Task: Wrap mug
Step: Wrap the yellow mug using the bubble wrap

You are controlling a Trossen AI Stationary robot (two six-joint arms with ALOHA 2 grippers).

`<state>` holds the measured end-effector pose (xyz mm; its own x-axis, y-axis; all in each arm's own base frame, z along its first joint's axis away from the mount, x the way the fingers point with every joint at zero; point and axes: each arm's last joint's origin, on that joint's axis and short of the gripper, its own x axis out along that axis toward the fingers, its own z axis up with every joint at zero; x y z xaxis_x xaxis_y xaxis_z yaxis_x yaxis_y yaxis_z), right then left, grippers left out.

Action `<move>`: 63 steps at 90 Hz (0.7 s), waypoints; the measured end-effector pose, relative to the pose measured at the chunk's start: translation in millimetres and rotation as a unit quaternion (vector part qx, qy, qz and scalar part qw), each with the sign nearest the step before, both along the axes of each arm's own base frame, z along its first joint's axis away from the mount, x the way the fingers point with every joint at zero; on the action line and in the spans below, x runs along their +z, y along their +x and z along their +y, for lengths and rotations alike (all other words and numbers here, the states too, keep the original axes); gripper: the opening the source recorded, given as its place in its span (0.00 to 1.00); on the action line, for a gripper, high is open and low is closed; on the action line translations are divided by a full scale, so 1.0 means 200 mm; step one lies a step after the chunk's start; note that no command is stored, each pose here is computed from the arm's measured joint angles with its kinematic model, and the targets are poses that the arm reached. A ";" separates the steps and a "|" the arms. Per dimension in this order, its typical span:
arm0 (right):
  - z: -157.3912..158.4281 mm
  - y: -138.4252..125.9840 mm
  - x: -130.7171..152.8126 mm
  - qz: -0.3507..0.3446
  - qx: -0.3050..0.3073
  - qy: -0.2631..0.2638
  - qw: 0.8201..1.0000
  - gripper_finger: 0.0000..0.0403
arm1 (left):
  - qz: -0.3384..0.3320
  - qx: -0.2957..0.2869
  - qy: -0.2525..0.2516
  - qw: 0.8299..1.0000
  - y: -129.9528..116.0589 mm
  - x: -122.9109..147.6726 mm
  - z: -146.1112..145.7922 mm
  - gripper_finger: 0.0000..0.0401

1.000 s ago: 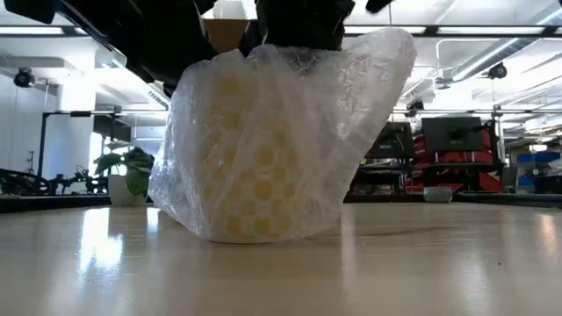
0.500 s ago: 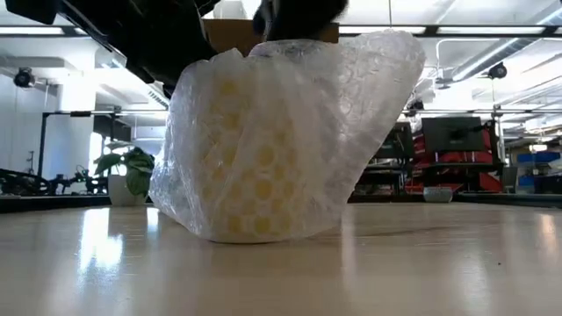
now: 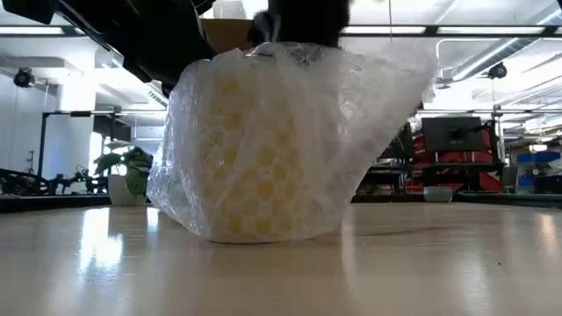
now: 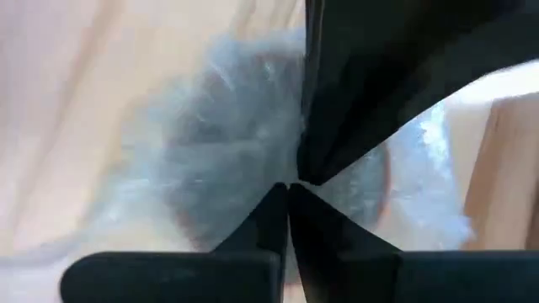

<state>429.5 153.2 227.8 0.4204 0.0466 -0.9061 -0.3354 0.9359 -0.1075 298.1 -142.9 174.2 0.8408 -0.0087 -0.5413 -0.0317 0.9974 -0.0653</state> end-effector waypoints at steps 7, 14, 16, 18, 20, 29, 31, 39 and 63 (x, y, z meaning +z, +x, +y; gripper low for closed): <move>0.02 -0.01 0.06 -0.021 0.006 0.013 1.000 0.00 | -0.001 0.000 0.000 1.000 0.00 0.00 0.00 0.00; 0.05 0.01 0.03 -0.025 0.018 0.032 0.999 0.00 | -0.001 0.000 0.000 1.000 0.00 0.00 0.00 0.00; 0.06 0.01 0.00 -0.023 0.019 0.034 0.999 0.00 | -0.001 0.000 0.000 1.000 0.00 0.00 0.00 0.00; 0.06 0.02 -0.02 -0.021 0.021 0.035 0.999 0.00 | -0.001 0.000 0.000 1.000 0.00 0.00 0.00 0.00; 0.07 0.02 -0.05 -0.017 0.021 0.033 0.999 0.00 | -0.001 0.000 0.000 1.000 0.00 0.00 0.00 0.00; 0.07 0.05 -0.15 0.002 0.017 0.026 1.000 0.00 | -0.001 0.000 -0.001 1.000 0.00 0.00 0.00 0.00; 0.06 0.05 -0.17 0.005 0.015 0.023 1.000 0.00 | -0.001 0.000 -0.001 1.000 0.00 0.00 0.00 0.00; 0.05 0.07 -0.24 0.014 0.008 0.004 1.000 0.00 | 0.003 0.004 -0.005 1.000 0.00 0.00 0.00 0.00; 0.03 0.08 -0.30 0.028 0.004 -0.004 1.000 0.00 | 0.001 -0.011 -0.010 1.000 -0.02 0.09 0.00 0.00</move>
<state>446.0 159.8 167.1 0.3687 0.0420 -0.9286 -0.3493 0.9320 -0.0966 294.7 -143.0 191.7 0.8394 -0.0373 -0.5422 -0.0109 0.9963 -0.0855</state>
